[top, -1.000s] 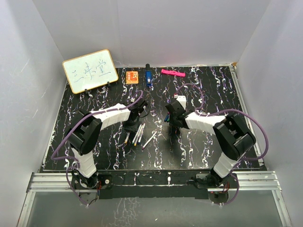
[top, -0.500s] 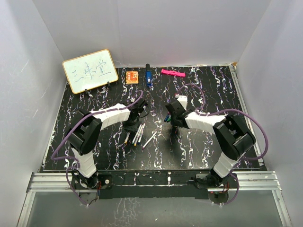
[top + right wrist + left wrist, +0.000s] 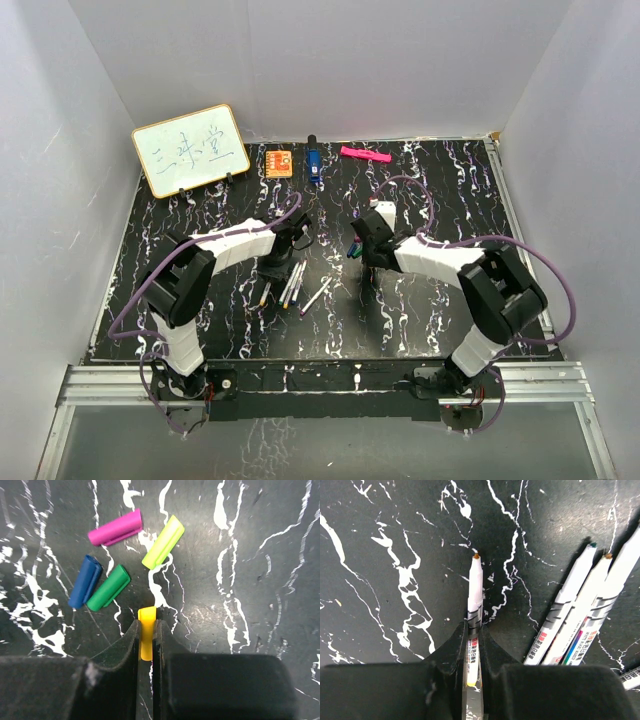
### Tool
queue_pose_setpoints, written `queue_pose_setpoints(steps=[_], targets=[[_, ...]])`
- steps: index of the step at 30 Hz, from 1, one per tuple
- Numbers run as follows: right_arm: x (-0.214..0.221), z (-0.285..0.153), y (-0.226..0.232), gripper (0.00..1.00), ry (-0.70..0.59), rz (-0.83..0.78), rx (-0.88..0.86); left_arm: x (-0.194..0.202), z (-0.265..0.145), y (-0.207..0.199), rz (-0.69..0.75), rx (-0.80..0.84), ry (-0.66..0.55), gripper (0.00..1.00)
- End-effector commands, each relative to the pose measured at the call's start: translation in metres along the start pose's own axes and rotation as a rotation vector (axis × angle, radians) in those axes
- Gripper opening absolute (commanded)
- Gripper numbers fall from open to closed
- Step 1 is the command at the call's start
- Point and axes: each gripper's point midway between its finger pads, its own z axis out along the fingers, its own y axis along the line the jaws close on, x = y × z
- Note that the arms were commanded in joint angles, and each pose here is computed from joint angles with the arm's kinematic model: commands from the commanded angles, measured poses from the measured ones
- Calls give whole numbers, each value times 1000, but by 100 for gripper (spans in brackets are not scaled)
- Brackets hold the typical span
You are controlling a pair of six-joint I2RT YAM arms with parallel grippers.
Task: Insert the pens into the pen caps
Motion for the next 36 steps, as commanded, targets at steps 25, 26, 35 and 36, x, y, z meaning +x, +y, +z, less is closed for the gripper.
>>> queue_pose_setpoints(steps=[25, 26, 35, 36], targets=[[-219, -168, -20, 0, -975, 251, -612, -122, -159, -47, 61, 522, -856, 0], [-218, -175, -15, 0, -996, 233, -653, -119, -158, -54, 79, 560, -865, 0], [-202, -210, 17, 0, -1064, 106, -910, -110, -188, -98, 118, 906, -1032, 0], [-201, -211, 20, 0, -1055, 93, -932, -110, -186, -102, 116, 926, -1029, 0]])
